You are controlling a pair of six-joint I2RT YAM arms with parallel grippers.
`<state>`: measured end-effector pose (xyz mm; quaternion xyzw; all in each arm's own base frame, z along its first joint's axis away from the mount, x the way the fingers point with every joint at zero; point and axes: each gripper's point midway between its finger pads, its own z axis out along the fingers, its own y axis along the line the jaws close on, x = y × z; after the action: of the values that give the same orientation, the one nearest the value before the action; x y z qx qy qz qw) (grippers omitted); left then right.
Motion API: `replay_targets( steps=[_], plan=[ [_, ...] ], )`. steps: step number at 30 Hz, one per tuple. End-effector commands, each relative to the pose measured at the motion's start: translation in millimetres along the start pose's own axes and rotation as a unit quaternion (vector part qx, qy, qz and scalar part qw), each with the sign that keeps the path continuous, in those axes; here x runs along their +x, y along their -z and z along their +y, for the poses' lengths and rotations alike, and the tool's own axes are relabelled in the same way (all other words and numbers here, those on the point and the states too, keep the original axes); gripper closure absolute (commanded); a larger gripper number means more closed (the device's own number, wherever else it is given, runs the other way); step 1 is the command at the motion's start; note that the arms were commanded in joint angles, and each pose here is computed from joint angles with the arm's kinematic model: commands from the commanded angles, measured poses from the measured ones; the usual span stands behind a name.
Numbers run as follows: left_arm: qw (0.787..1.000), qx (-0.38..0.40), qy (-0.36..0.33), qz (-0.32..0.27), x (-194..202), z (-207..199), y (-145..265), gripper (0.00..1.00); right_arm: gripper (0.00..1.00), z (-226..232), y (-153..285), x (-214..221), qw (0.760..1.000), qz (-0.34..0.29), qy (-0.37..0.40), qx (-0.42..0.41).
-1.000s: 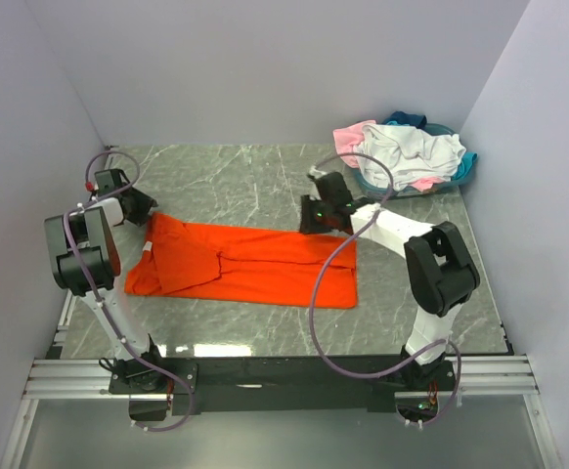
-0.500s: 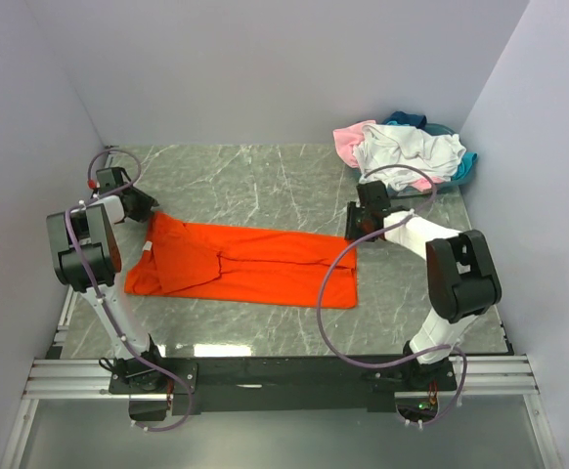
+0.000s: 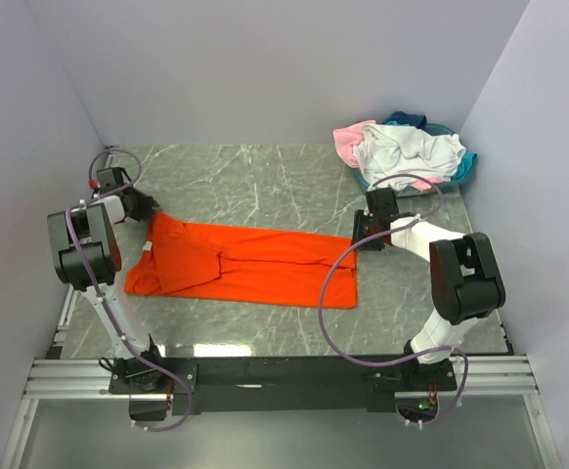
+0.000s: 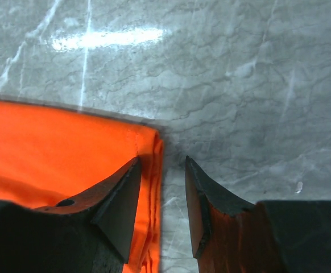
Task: Fold and stack the t-shirts
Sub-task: Fold the tshirt
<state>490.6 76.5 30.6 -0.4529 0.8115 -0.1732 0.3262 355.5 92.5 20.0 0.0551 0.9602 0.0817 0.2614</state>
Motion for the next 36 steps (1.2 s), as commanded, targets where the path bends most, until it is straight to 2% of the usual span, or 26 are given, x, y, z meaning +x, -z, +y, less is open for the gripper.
replay_targets(
  steps=[1,6,9,14,15,17,25,36],
  plan=[
    [1.0,0.01,0.004,0.01,4,-3,-3,0.71,0.56,9,9,-17,0.999,-0.028,-0.006,-0.025],
    [1.0,0.012,0.005,0.017,7,-3,-3,0.76,0.58,10,6,-21,1.0,-0.016,-0.001,-0.022],
    [1.0,0.011,0.004,0.016,7,-2,-2,0.82,0.65,13,0,-17,1.0,0.005,0.003,-0.03],
    [1.0,0.007,0.002,0.016,5,1,-1,0.99,0.84,13,-8,-6,0.999,0.036,-0.001,-0.031],
    [1.0,0.009,0.003,0.016,5,2,-1,1.0,0.92,12,-8,-5,0.999,0.038,-0.001,-0.029],
    [1.0,0.008,0.005,0.016,4,4,-1,1.0,1.0,9,-7,-3,0.999,0.041,-0.002,-0.019],
    [1.0,0.006,0.017,-0.006,-16,12,5,1.0,1.0,-8,2,1,0.998,0.049,-0.009,0.03],
    [0.999,0.027,0.017,0.002,-17,4,7,1.0,1.0,-12,7,1,0.997,0.055,-0.013,0.045]
  ],
)
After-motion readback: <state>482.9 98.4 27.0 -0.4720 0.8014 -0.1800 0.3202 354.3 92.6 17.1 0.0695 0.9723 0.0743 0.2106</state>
